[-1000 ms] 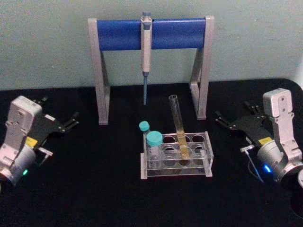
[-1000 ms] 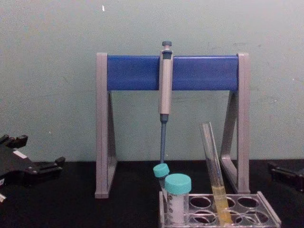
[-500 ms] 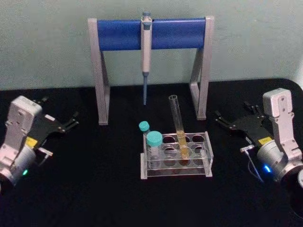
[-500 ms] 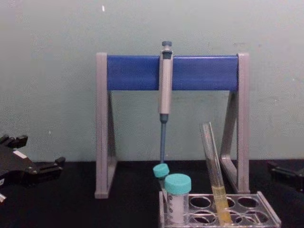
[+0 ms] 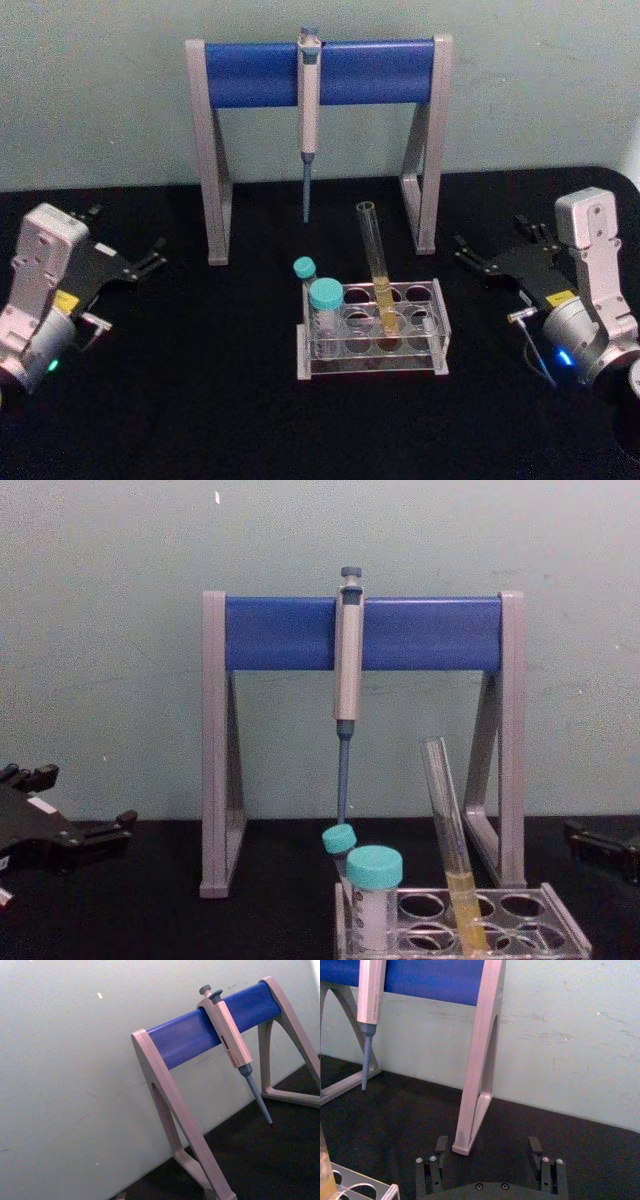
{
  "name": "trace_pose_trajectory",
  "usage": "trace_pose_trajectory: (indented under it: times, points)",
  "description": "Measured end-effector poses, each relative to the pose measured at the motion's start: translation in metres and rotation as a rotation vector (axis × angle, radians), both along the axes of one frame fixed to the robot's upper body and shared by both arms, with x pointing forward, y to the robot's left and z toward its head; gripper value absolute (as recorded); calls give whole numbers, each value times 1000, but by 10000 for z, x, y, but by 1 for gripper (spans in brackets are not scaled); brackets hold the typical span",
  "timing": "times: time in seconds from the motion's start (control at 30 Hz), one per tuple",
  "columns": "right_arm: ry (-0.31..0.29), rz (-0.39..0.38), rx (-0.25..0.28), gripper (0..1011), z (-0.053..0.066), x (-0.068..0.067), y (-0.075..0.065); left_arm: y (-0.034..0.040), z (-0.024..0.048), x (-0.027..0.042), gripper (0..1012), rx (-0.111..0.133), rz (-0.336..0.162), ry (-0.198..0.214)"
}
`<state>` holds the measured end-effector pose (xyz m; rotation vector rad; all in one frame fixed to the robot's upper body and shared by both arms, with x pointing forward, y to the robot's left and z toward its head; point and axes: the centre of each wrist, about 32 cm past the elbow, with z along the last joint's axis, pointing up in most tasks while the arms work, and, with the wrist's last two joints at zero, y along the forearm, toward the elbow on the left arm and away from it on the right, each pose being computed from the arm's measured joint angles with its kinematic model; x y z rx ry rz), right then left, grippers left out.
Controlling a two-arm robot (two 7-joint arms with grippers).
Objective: Pick up the test tube from the test tube rack, shake it, then place it back into the test tube rack.
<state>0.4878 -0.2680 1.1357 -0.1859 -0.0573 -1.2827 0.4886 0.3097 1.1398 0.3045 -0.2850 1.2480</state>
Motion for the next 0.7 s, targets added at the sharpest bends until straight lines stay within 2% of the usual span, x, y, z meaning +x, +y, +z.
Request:
trace_pose_trajectory:
  times: [0.7]
  points:
    - [0,0,0,1000,0,0,0,0,0,0,1001,0,0,0]
